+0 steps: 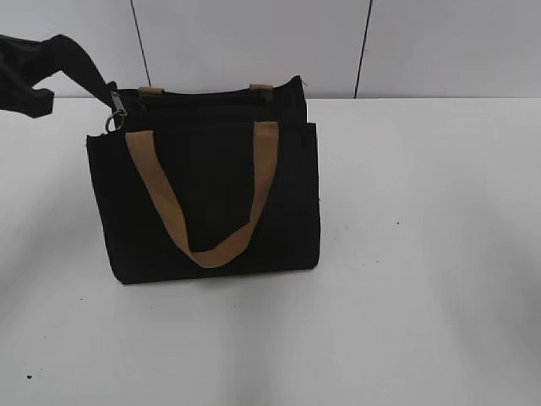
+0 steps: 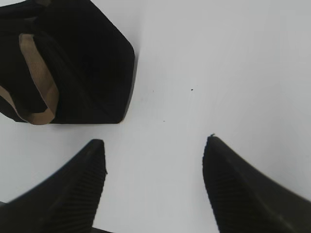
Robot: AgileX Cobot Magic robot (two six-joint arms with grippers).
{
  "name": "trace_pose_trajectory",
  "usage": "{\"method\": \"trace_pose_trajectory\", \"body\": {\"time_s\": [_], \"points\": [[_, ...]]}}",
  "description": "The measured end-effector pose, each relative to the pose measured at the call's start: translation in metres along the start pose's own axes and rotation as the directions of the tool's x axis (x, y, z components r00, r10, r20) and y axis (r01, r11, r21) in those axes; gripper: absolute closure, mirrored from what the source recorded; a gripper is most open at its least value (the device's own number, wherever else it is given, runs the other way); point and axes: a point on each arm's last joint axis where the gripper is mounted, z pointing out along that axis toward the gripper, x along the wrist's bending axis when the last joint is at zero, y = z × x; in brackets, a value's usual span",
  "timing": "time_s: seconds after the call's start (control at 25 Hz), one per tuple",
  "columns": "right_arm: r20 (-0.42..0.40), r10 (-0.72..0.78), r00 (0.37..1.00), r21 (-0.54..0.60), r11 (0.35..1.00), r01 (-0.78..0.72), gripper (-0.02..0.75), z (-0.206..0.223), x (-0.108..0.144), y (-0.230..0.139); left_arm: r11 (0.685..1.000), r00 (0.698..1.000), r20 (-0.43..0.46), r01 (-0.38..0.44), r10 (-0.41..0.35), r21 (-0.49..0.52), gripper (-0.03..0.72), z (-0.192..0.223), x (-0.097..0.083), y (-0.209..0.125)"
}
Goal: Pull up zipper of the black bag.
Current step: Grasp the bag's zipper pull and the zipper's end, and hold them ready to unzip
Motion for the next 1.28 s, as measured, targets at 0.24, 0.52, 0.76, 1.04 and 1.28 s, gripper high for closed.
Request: {"method": "trace_pose_trajectory", "body": {"time_s": [0.24, 0.52, 0.76, 1.04, 1.28], "points": [[-0.111, -0.04, 0.993, 0.097, 0.994, 0.051, 0.255, 0.048, 0.026, 0.037, 0.999, 0.999, -0.009, 0.03, -0.03, -0.01, 0.656, 0.007, 0.005, 0.007], [-0.195, -0.02, 0.981, 0.186, 0.981, 0.057, 0.255, 0.122, 0.098, 0.067, 0.999, 0.999, -0.003, 0.043, -0.043, 0.001, 0.657, 0.014, 0.006, 0.005], [-0.29, 0.022, 0.957, 0.22, 0.975, 0.044, 0.333, 0.177, 0.167, 0.086, 0.999, 0.999, 0.001, 0.044, -0.044, -0.005, 0.657, 0.015, 0.005, 0.005], [-0.382, 0.116, 0.917, 0.309, 0.951, 0.008, 0.35, 0.226, 0.218, 0.09, 0.999, 0.999, 0.006, 0.044, -0.044, -0.017, 0.657, 0.015, 0.005, 0.006], [-0.389, 0.171, 0.905, 0.392, 0.92, -0.005, 0.353, 0.255, 0.232, 0.075, 0.999, 0.999, 0.007, 0.045, -0.045, -0.018, 0.657, 0.015, 0.005, 0.006]]}}
